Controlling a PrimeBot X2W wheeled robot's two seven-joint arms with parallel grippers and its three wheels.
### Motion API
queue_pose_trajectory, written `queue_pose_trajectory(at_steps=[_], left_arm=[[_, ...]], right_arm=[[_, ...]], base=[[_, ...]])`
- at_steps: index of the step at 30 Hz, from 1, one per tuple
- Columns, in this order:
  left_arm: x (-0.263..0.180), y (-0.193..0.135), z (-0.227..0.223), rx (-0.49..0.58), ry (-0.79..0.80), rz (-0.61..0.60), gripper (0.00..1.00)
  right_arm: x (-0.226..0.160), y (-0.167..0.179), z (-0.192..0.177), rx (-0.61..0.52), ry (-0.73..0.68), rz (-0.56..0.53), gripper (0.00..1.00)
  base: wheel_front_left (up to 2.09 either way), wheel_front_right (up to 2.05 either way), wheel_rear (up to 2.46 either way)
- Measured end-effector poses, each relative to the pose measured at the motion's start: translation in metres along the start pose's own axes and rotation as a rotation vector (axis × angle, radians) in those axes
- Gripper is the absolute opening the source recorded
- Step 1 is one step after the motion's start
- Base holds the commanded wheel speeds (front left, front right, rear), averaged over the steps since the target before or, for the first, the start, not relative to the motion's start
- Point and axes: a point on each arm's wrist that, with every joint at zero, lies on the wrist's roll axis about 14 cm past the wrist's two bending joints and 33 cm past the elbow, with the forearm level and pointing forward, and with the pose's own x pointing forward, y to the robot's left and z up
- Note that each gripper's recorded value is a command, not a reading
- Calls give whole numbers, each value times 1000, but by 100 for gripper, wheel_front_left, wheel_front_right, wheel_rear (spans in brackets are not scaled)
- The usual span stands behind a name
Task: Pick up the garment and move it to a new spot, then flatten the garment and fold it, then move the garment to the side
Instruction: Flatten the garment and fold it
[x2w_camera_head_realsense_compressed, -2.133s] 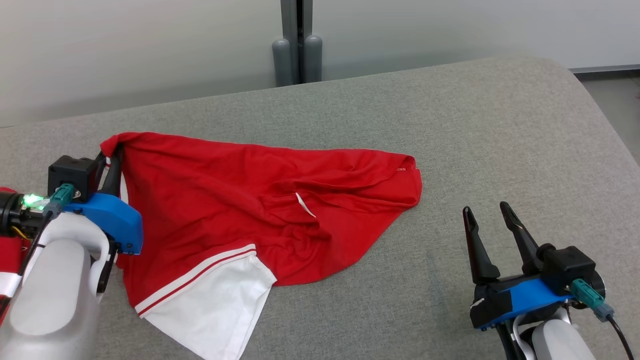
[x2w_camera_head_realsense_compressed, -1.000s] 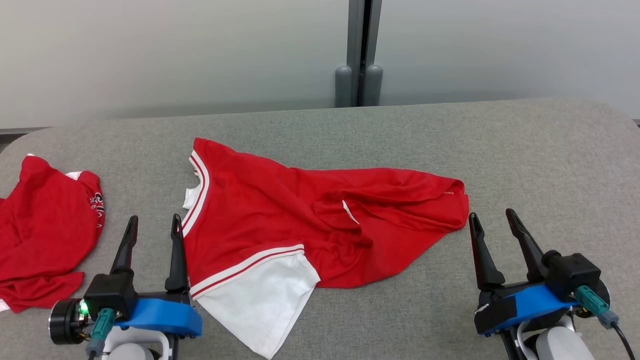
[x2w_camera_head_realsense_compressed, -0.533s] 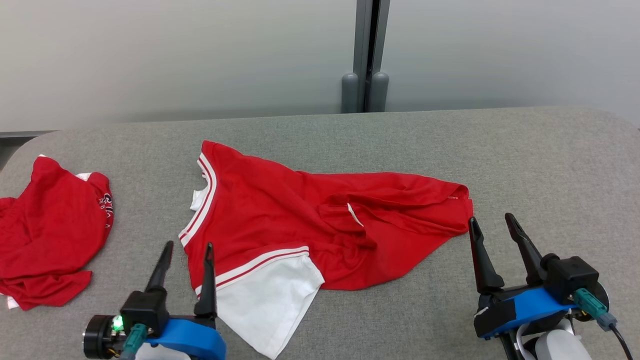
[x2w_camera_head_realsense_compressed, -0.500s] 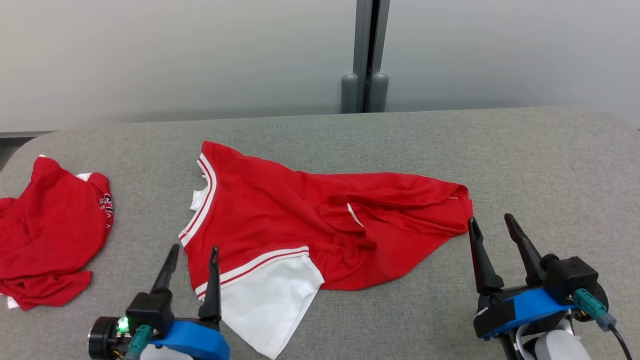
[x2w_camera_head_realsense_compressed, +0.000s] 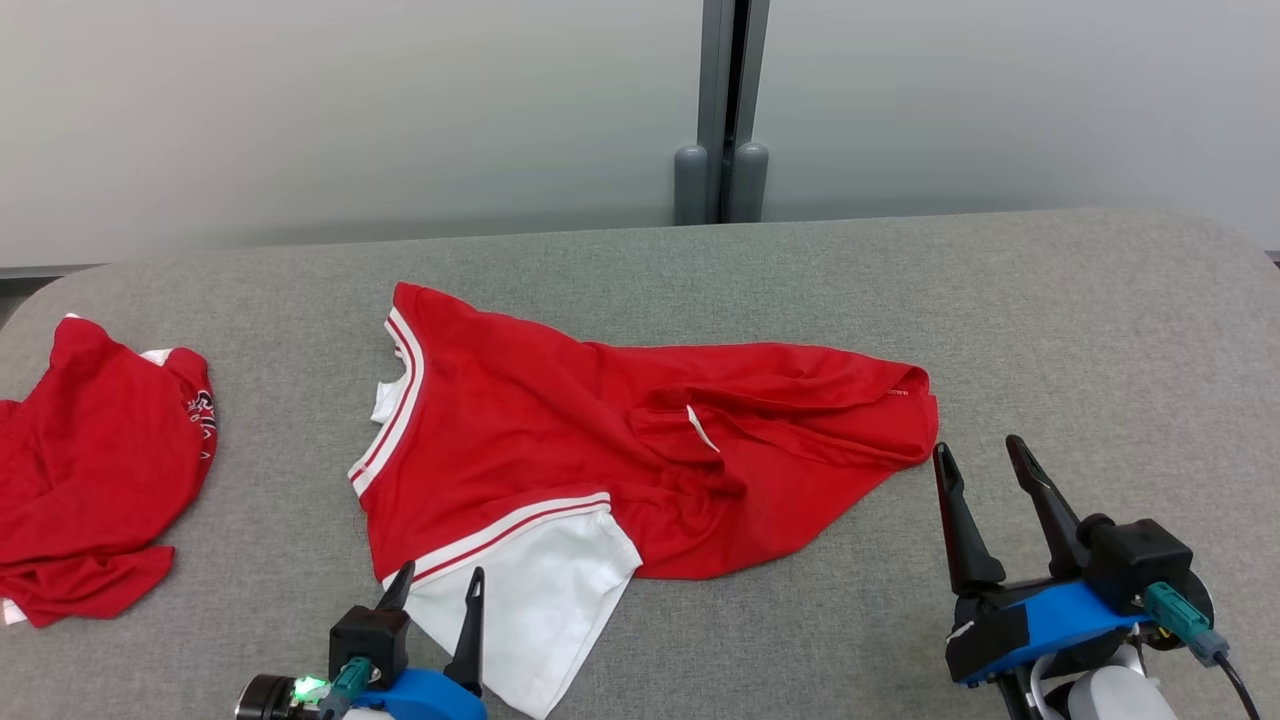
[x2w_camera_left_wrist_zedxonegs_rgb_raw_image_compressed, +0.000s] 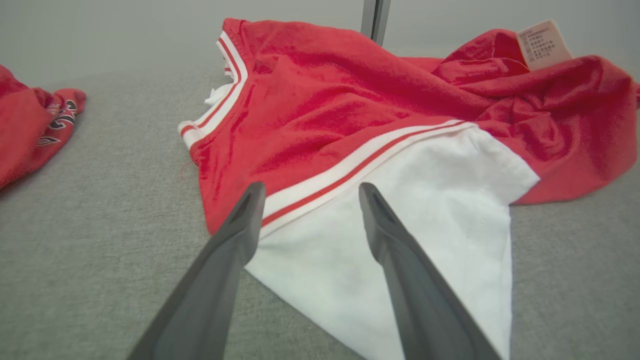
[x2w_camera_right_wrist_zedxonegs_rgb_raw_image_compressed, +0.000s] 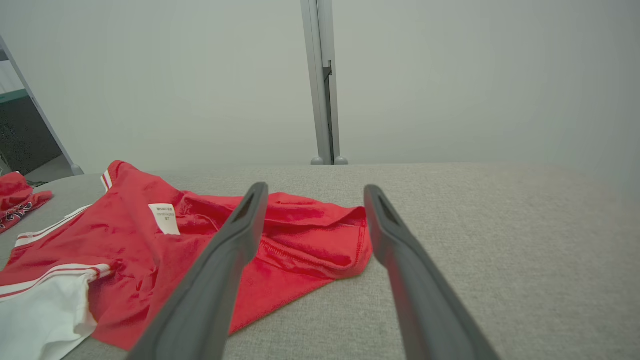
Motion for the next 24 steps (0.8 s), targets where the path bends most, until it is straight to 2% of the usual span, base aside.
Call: queue_pose_trajectory(at_steps=[15,24], left_arm=[[11,42,-29,-16,137,117,100],[19,27,-38,-80,185,63,100]], right_arm=[[0,-6,-11,3,30,-16,100],[-1,-10,-13,4,39,-27,100]], base=[[0,0,0],[0,0,0]])
